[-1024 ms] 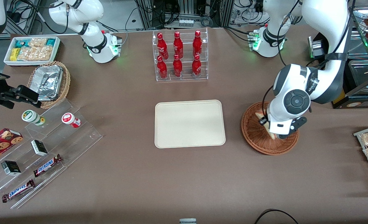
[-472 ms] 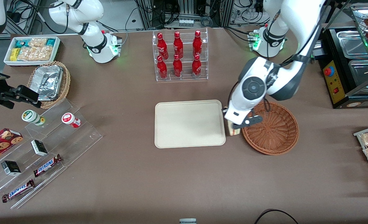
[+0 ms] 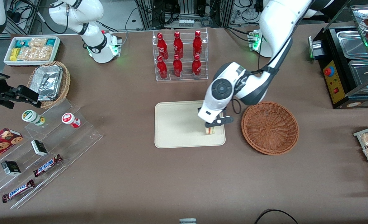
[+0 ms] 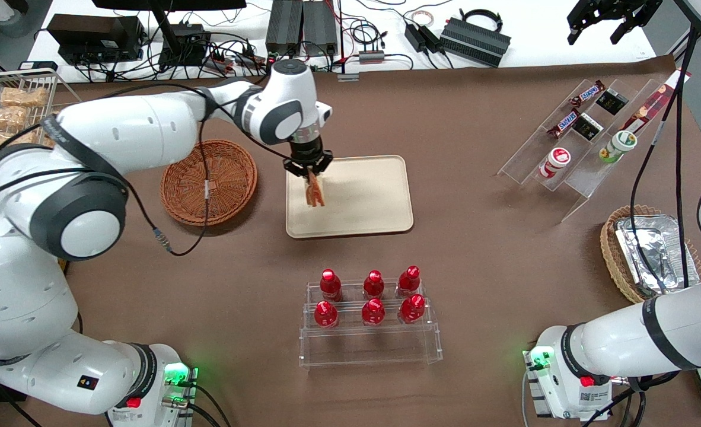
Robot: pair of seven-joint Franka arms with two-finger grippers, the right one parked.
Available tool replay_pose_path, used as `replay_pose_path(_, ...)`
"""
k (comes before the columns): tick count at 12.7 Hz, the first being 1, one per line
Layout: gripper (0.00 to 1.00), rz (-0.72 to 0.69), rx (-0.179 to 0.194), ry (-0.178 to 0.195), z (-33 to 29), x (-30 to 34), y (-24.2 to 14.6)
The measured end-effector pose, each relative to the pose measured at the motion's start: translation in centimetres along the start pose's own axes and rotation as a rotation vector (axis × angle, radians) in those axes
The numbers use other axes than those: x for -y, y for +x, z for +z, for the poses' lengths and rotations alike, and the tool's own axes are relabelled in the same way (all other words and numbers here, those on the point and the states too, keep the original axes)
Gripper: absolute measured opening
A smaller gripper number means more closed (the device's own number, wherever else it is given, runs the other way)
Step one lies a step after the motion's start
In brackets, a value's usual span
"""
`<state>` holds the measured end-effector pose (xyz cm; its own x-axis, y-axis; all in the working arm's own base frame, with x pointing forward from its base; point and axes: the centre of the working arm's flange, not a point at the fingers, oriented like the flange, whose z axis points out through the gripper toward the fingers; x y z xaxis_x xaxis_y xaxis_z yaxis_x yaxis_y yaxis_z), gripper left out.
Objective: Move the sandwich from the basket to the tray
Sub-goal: 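Carry the sandwich with the left gripper over the cream tray and lower it, then open the left gripper to release the sandwich upright on the tray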
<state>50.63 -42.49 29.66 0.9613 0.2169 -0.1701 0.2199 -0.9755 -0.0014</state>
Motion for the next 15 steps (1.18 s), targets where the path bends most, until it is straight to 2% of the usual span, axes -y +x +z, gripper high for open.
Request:
replay_pose_path(5, 0.14, -0.036, -0.049, 0.009, 1.9, -5.4, -1.8)
replay_pose_path(9, 0.14, -0.019, -0.053, 0.018, 3.3, -7.2, -2.9)
replay_pose_path(13, 0.14, -0.003, -0.04, 0.037, 4.9, -7.7, -3.8)
replay_pose_path(15, 0.14, 0.008, -0.053, 0.055, 5.7, -7.5, -3.6)
